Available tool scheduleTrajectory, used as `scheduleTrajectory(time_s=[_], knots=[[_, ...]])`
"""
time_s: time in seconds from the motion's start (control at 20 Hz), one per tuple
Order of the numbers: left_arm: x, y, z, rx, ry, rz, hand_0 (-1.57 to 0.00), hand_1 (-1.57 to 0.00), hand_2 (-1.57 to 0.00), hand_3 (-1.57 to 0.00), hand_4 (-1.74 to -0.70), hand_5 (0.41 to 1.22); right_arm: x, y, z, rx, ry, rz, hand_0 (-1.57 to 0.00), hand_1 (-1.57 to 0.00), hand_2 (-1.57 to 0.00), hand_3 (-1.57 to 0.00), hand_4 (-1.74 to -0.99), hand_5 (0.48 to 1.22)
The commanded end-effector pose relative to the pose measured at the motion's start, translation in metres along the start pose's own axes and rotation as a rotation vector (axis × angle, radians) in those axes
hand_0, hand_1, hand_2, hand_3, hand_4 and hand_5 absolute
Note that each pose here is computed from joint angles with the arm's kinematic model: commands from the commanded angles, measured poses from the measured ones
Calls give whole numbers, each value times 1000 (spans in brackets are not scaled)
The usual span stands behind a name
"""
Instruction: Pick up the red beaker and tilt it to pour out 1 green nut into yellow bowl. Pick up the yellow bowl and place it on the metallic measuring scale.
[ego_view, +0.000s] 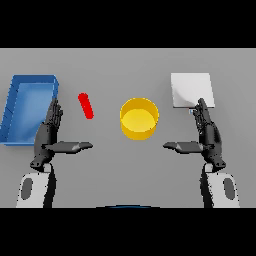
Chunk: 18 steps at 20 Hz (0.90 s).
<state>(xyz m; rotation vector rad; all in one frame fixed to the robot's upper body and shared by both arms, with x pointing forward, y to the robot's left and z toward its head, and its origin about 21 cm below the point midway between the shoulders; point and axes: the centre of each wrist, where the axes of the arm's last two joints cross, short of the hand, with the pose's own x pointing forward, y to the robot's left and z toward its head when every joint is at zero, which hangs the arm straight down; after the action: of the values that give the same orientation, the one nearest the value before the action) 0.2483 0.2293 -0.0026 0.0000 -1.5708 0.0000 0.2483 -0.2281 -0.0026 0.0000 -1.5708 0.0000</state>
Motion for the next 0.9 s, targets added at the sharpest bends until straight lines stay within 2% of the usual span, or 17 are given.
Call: scheduleTrajectory(time_s=[0.0,0.25,0.3,0.35,0.45,0.75,0.85], knots=[[0,0,1,1,-1,0,1,1,1,1,-1151,599,0,0,0,-1,-1,0,1,1,1,1,-1167,599],[0,8,6,5,-5,-5,1,1,1,1,-1151,599,-2,2,6,6,-11,-2,1,1,1,1,-1167,599],[4,8,13,-23,-26,-67,1,1,1,1,-1151,599,1,-2,14,6,-79,157,1,1,1,1,-1167,599],[8,9,18,-44,-32,-103,1,1,1,1,-1156,599,1,-4,20,4,-103,251,1,1,1,1,-1163,595],[14,10,29,-63,-35,-139,1,1,1,1,-1161,599,2,-1,28,8,-122,334,1,1,1,1,-1160,591],[15,7,28,-83,0,-203,1,1,1,1,-1159,602,7,4,32,14,-107,307,1,1,1,1,-1199,603],[10,-2,19,-101,15,-207,1,1,1,1,-1170,605,7,1,32,23,-122,285,1,1,1,1,-1224,611]])
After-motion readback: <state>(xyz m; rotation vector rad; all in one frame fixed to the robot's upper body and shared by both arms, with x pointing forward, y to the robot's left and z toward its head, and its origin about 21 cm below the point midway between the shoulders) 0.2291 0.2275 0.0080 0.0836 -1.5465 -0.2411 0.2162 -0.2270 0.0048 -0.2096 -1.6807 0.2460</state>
